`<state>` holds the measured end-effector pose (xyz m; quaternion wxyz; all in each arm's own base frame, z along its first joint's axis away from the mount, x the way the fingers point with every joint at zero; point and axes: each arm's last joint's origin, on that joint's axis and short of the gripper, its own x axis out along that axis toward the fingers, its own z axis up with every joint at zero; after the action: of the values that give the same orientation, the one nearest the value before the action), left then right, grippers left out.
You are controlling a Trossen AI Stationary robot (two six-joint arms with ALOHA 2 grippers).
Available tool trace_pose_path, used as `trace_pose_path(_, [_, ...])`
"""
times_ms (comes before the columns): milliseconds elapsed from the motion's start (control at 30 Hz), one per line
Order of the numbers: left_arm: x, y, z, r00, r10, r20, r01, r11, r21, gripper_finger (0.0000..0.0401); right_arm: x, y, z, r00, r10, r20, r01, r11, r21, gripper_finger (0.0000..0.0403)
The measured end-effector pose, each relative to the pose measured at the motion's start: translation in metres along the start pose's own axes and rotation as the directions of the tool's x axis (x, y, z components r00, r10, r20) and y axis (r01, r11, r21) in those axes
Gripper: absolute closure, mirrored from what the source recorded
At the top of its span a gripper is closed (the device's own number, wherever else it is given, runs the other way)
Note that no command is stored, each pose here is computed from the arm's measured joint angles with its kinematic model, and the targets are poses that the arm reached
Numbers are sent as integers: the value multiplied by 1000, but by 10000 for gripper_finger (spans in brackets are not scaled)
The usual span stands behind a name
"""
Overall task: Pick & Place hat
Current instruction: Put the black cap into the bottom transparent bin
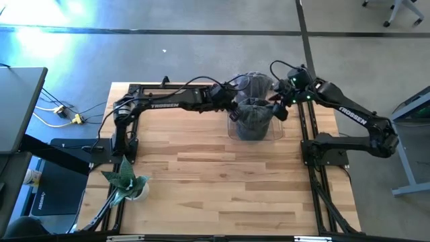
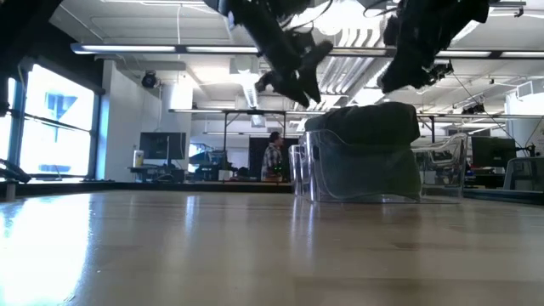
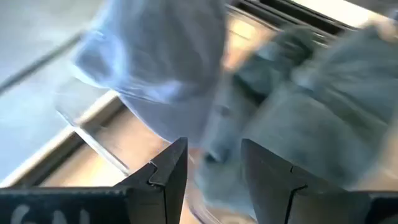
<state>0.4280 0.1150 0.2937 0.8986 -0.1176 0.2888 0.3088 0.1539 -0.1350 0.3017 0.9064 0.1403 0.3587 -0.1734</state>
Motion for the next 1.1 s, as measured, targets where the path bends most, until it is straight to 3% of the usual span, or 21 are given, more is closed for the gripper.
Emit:
trace_pose_path(100, [-19, -6, 3, 992, -118, -36, 119, 993, 9, 259, 1, 4, 3, 991, 131, 28, -132, 990, 42, 213])
trace_pose_path(267, [-37, -17, -1, 915, -375, -149, 381, 925, 14, 259, 26, 0, 9, 990, 143, 1, -143, 989, 31, 217])
trace_pose_path(367, [-40, -23, -5, 883, -429, -190, 439, 898, 13, 259, 42, -5, 12, 991, 133, -16, -133, 991, 17, 211])
trace_pose_path(700, [-11, -49, -32, 860, -431, -272, 458, 888, 43, 259, 61, -12, 7, 988, 122, -97, -133, 985, -109, 195])
trace_pose_path(1100, [23, -59, -46, 896, -379, -231, 402, 913, 61, 259, 61, -8, 8, 961, 265, -75, -270, 961, -66, 260])
